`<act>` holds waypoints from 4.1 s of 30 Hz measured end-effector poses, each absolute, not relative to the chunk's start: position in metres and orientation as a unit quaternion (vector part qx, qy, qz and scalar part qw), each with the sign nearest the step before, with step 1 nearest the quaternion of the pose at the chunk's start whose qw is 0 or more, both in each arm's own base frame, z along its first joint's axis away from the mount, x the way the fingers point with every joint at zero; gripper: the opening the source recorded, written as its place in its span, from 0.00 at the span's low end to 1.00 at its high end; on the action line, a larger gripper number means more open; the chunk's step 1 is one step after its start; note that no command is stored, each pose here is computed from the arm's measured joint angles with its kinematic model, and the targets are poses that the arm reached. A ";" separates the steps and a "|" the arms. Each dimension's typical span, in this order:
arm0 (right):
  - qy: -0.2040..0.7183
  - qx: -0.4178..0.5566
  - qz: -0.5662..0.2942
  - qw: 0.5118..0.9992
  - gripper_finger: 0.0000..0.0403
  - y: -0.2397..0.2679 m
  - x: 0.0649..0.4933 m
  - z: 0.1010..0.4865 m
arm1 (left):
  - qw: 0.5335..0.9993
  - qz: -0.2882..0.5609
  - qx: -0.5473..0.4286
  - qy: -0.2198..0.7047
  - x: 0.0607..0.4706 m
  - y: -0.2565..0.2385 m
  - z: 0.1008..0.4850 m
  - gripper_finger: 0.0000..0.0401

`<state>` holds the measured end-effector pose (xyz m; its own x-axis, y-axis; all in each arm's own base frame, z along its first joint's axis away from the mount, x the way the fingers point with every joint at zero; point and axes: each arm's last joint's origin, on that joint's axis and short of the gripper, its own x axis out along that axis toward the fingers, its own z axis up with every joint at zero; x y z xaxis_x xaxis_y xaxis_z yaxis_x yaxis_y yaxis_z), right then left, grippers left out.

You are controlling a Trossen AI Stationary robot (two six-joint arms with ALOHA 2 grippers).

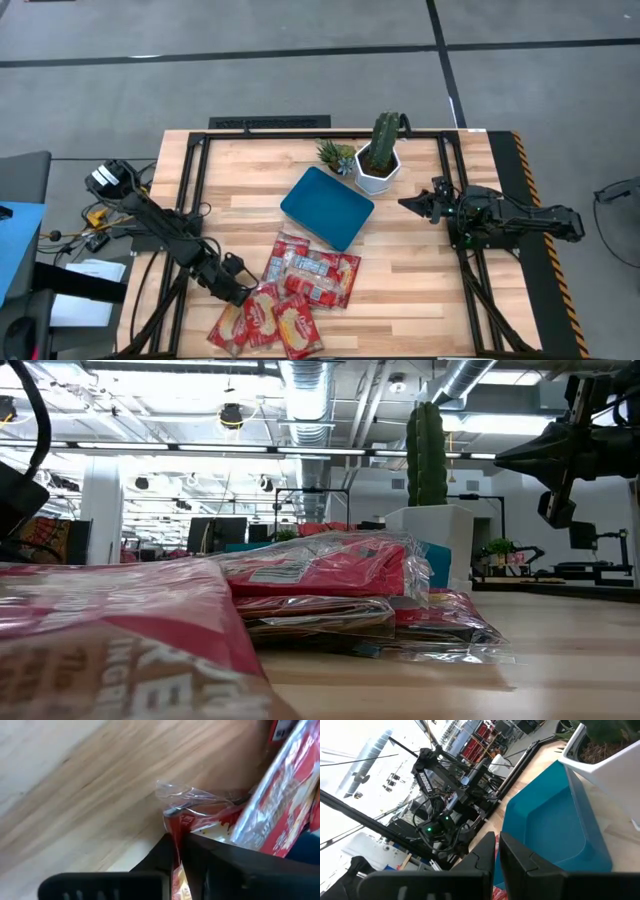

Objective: Sort popcorn bags into baskets
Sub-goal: Put the popcorn bag into the blue bin

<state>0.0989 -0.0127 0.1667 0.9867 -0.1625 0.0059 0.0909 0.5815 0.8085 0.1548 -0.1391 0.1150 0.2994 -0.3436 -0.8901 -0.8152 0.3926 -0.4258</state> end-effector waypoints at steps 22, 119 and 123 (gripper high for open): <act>-0.040 0.448 -0.073 0.890 0.13 -0.013 0.099 0.167 | 0.646 0.262 -0.598 0.396 0.142 -0.075 0.186 0.00; -0.046 0.436 -0.087 0.895 0.13 -0.014 0.099 0.167 | 0.808 0.079 -0.433 0.391 0.415 0.143 0.233 0.34; -0.046 0.436 -0.087 0.895 0.13 -0.014 0.099 0.167 | 0.799 0.068 -0.446 0.398 0.412 0.144 0.235 0.49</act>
